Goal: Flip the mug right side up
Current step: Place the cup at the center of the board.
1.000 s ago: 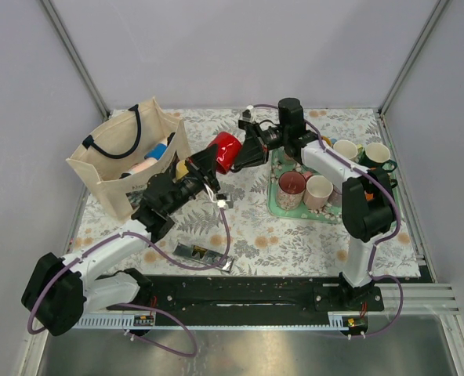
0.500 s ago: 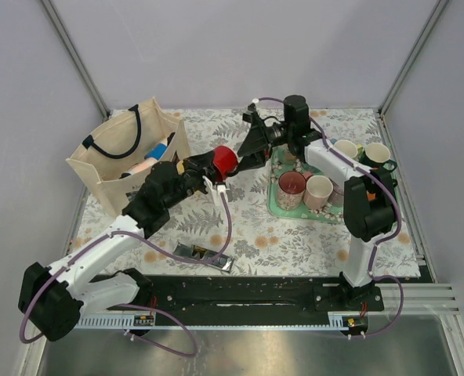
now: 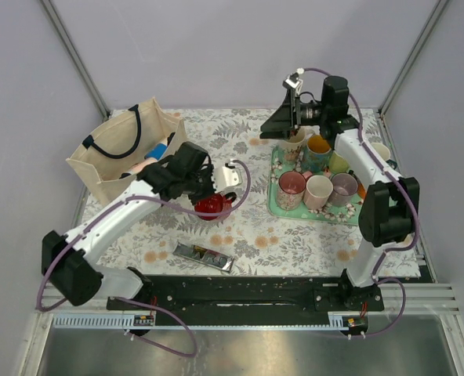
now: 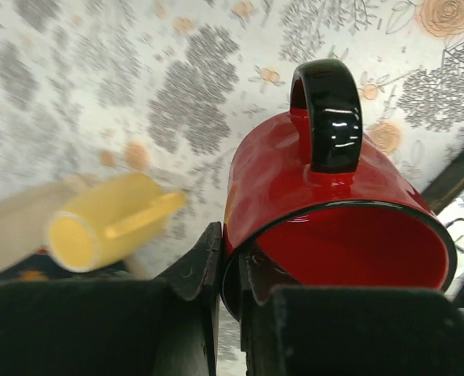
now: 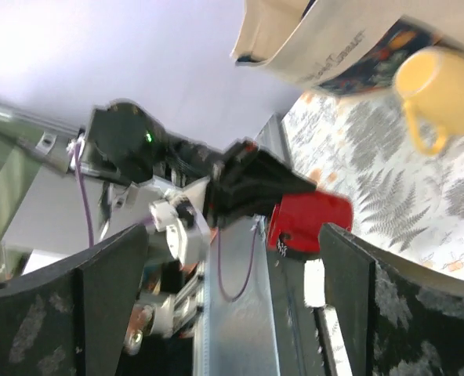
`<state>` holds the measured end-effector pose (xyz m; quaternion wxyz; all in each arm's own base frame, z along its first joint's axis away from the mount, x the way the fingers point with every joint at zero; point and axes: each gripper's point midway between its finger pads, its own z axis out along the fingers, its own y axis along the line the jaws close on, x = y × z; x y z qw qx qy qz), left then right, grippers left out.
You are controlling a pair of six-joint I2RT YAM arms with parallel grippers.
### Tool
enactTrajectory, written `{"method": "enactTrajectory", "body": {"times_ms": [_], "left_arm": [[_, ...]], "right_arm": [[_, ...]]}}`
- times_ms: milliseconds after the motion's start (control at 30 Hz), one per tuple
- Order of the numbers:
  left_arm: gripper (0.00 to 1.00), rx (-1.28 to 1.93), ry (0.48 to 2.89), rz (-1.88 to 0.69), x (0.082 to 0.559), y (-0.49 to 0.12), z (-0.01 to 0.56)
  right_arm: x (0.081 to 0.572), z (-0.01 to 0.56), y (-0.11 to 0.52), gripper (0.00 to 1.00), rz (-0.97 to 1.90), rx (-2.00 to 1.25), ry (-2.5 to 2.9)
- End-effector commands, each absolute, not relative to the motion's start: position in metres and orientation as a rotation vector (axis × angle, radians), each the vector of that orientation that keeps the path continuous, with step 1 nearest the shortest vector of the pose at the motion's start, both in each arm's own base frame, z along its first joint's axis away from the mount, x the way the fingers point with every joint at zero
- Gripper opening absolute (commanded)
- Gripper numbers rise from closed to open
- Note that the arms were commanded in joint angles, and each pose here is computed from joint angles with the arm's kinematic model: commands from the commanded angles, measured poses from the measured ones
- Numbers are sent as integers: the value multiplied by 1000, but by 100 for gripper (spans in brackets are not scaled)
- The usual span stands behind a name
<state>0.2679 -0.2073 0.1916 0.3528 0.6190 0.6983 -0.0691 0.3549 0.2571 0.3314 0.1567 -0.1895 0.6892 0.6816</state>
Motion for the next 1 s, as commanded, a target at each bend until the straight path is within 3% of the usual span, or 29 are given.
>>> {"method": "enactTrajectory", "body": {"times_ms": [0,100,233,667,867,967], "left_arm": [[0,1405,2038,-273,268,-217,196],[0,1312,2168,-222,285,-219,178],[0,1213,2327,-170,301,-222,154],[1,1137,2462,-217,320,-247,114],[29,1128,2472,-221,320,-248,112],[39,1129,2462,-233,318,-248,116]], "right_arm": [[385,359,238,100,1473,-506,1902],[408,344,200,100,949,-491,1986],[419,352,151,99,547,-454,1973],[338,337,179,96,793,-689,1757],[319,273,164,87,617,-973,1861],[308,236,149,89,497,-1163,1883]]}}
